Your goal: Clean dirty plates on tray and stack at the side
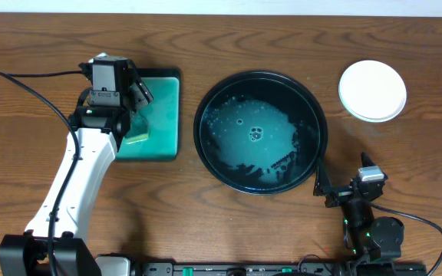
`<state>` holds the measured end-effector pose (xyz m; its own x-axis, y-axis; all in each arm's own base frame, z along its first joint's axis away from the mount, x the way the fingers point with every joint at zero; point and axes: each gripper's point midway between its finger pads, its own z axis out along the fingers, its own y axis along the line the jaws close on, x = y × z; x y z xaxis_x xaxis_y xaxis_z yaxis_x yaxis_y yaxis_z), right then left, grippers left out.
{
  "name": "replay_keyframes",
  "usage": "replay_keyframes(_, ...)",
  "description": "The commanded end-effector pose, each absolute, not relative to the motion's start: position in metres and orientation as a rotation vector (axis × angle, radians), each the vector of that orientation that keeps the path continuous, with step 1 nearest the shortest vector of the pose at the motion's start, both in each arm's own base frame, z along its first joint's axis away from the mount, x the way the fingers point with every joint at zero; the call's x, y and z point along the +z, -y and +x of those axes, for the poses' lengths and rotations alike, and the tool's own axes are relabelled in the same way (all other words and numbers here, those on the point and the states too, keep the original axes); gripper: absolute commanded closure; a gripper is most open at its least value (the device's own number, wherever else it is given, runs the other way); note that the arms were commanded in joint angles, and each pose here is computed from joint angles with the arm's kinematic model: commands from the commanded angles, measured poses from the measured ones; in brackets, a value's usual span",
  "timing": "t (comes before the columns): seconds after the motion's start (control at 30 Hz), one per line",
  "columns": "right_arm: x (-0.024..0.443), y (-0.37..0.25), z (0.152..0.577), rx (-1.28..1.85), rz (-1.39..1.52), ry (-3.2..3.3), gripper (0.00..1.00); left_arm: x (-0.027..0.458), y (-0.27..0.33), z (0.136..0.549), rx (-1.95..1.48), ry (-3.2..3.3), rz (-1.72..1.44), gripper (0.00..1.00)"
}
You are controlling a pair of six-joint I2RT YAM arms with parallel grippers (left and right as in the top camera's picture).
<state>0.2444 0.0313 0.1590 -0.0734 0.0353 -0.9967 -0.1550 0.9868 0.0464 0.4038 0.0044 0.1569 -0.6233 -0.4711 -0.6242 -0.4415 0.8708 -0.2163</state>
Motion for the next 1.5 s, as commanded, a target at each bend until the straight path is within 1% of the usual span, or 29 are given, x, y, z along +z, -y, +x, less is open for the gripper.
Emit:
replay_keyframes(0.0,0.159,-0.033,0.244,0.148,-0.112,-1.634,0.01,0.154,-0.006,0.400,-0.034,-2.358,-0.651,0.21)
replay_keyframes(0.17,0.159,-0.033,0.244,0.149,-0.113,-1.634,0.01,0.140,-0.005,0.380,-0.009,-2.460,-0.655,0.21)
replay_keyframes(0.3,0.159,-0.033,0.244,0.148,-0.112,-1.634,0.01,0.138,-0.003,0.377,0.023,-2.503,-0.530,0.21)
replay_keyframes(0.4,0.159,-0.033,0.244,0.148,-0.112,-1.634,0.01,0.140,-0.002,0.366,0.061,-2.562,-0.370,0.21)
replay_keyframes(0.6,0.159,-0.033,0.244,0.149,-0.113,-1.634,0.01,0.148,0.026,0.328,-0.028,-2.604,0.184,0.21)
replay_keyframes(0.7,0.159,-0.033,0.244,0.148,-0.112,-1.634,0.01,0.148,0.027,0.309,-0.010,-2.553,0.306,0.21)
replay_keyframes(0.77,0.159,-0.033,0.244,0.148,-0.112,-1.634,0.01,0.147,0.025,0.295,0.008,-2.487,0.336,0.21)
replay_keyframes(1.1,0.159,-0.033,0.244,0.148,-0.112,-1.634,0.01,0.134,0.023,0.262,0.031,-2.174,0.301,0.21)
replay_keyframes(1.33,0.159,-0.033,0.244,0.149,-0.113,-1.634,0.01,0.123,0.022,0.262,0.046,-2.050,0.282,0.21)
replay_keyframes(1.47,0.159,-0.033,0.244,0.148,-0.112,-1.635,0.01,0.118,0.013,0.257,0.079,-1.982,0.204,0.21)
